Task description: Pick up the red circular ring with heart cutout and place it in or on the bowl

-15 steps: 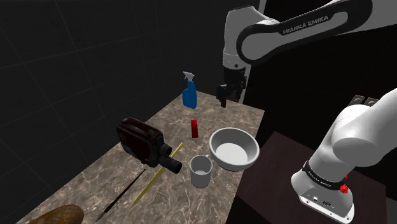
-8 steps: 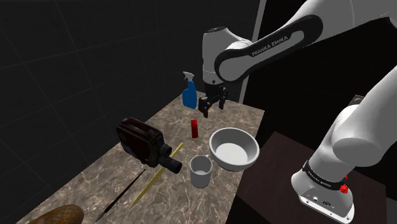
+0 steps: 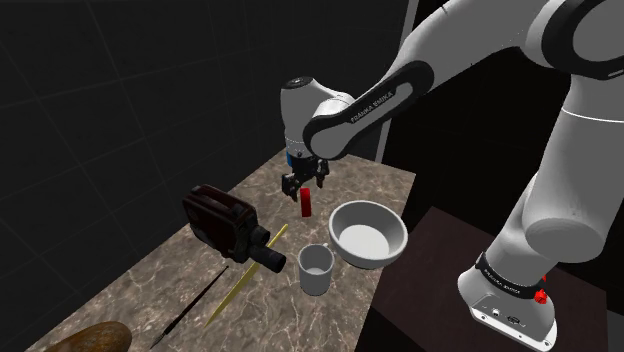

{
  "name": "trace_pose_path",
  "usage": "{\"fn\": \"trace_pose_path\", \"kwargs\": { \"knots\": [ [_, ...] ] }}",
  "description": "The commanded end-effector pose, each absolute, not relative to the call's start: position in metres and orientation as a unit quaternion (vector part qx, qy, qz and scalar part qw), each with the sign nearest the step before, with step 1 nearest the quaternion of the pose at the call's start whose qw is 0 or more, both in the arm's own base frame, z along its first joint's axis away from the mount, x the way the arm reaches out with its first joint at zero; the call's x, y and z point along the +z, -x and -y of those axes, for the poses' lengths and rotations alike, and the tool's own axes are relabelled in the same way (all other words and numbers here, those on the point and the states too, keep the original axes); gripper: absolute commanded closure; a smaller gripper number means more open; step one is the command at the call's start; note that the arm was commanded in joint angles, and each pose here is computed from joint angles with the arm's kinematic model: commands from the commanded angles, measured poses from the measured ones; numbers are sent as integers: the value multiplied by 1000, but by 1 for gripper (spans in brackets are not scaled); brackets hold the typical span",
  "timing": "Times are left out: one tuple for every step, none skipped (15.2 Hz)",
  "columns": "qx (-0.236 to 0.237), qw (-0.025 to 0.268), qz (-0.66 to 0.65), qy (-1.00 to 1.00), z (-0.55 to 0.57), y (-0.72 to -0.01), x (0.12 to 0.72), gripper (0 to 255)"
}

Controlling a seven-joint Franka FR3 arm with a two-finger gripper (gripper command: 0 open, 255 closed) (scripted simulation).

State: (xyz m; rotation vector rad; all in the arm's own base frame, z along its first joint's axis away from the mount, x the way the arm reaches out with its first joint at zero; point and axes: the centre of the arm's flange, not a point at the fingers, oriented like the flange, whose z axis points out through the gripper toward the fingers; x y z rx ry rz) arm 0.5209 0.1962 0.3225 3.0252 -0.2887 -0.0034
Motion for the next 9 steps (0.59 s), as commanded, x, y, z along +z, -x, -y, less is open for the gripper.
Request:
{"fn": "trace_pose_path", "kwargs": {
  "knots": [
    [1,55,99,-994,-204,-534,306,0],
    [1,55,99,-994,-204,-534,301,0],
    [1,55,99,-994,-203,-534,296,0],
    [1,55,99,-994,-202,-534,291,0],
    [1,55,99,-994,-202,-534,285,0],
    [1,55,99,-994,-201,-534,280,0],
    [1,55,99,-994,-201,-534,275,0],
    [1,55,99,-994,-200,-534,270,0],
    [1,55,99,-994,-200,-534,267,0]
  ]
}}
